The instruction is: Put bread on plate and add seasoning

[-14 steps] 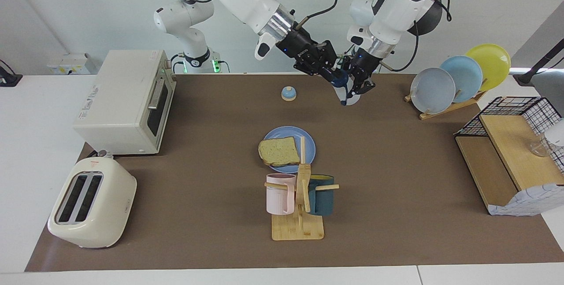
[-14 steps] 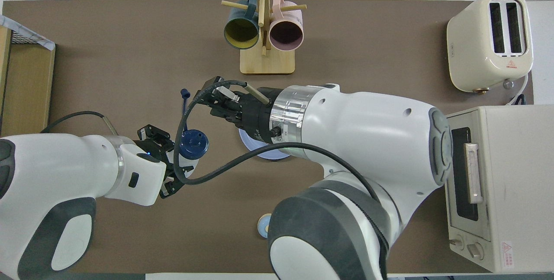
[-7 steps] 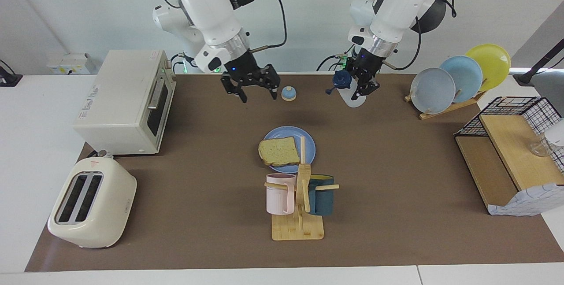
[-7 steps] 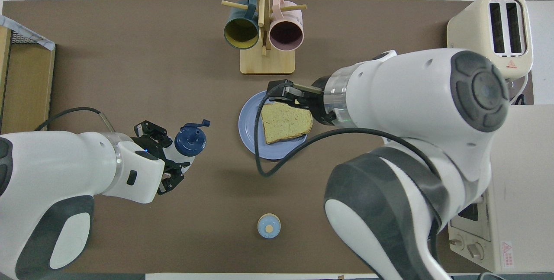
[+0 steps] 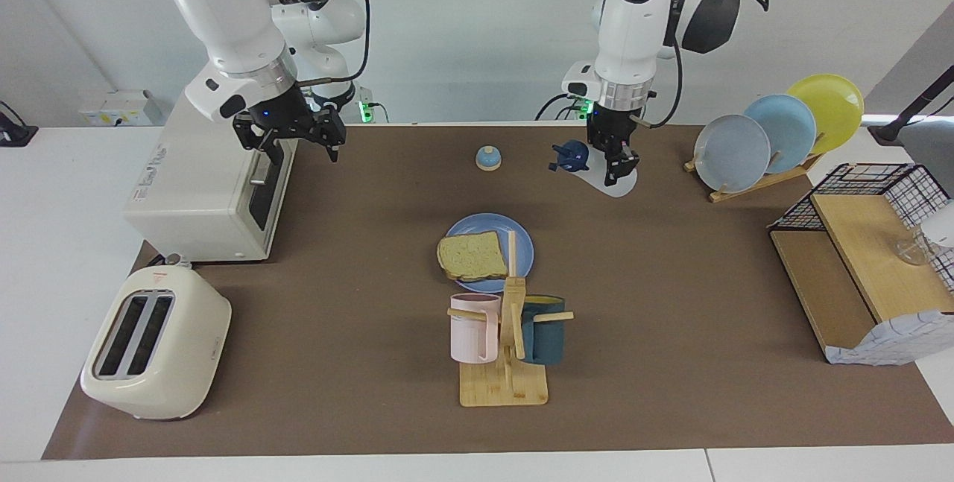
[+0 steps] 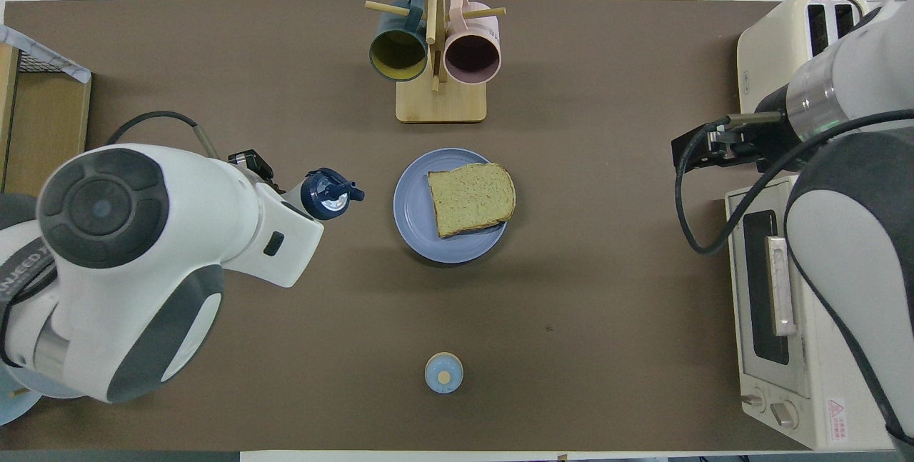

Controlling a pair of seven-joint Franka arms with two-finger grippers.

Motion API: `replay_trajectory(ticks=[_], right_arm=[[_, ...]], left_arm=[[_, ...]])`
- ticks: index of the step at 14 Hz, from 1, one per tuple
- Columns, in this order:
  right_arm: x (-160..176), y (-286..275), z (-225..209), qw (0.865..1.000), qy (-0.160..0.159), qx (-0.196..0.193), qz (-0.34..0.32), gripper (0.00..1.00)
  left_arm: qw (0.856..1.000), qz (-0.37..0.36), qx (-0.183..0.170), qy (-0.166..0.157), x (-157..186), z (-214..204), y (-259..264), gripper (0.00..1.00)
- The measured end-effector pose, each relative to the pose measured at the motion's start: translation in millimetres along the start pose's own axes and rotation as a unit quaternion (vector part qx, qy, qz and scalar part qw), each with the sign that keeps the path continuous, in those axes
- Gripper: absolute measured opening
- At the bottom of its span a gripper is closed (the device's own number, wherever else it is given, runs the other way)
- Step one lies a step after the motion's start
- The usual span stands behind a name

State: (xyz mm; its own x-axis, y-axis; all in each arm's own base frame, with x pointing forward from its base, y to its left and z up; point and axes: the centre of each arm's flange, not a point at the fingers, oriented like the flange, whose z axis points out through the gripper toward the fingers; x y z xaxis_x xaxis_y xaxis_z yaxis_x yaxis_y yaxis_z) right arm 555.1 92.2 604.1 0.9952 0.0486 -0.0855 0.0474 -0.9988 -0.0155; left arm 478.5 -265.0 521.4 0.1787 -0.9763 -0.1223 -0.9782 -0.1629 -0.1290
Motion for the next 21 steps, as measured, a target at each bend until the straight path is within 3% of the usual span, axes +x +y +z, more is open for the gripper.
replay_trajectory(ticks=[5,8,15,18,21], right_arm=[[-3,49,0,1.000,-0.016,-0.011,0.016,1.00],[-3,66,4,0.999,-0.024,-0.010,0.023,1.00],[-1,97,7,1.000,-0.010,-0.008,0.013,1.00],[2,99,9,1.000,-0.001,-0.008,0.015,1.00],[2,99,9,1.000,0.000,-0.008,0.015,1.00]], left_arm=[[0.994,0.013,0.019,-0.105,75,43,9,0.47],[0.986,0.015,0.026,-0.162,100,69,16,0.47],[0.946,0.049,0.057,-0.315,149,125,52,0.47],[0.930,0.049,0.064,-0.357,149,130,55,0.47],[0.924,0.045,0.065,-0.373,146,126,56,0.47]])
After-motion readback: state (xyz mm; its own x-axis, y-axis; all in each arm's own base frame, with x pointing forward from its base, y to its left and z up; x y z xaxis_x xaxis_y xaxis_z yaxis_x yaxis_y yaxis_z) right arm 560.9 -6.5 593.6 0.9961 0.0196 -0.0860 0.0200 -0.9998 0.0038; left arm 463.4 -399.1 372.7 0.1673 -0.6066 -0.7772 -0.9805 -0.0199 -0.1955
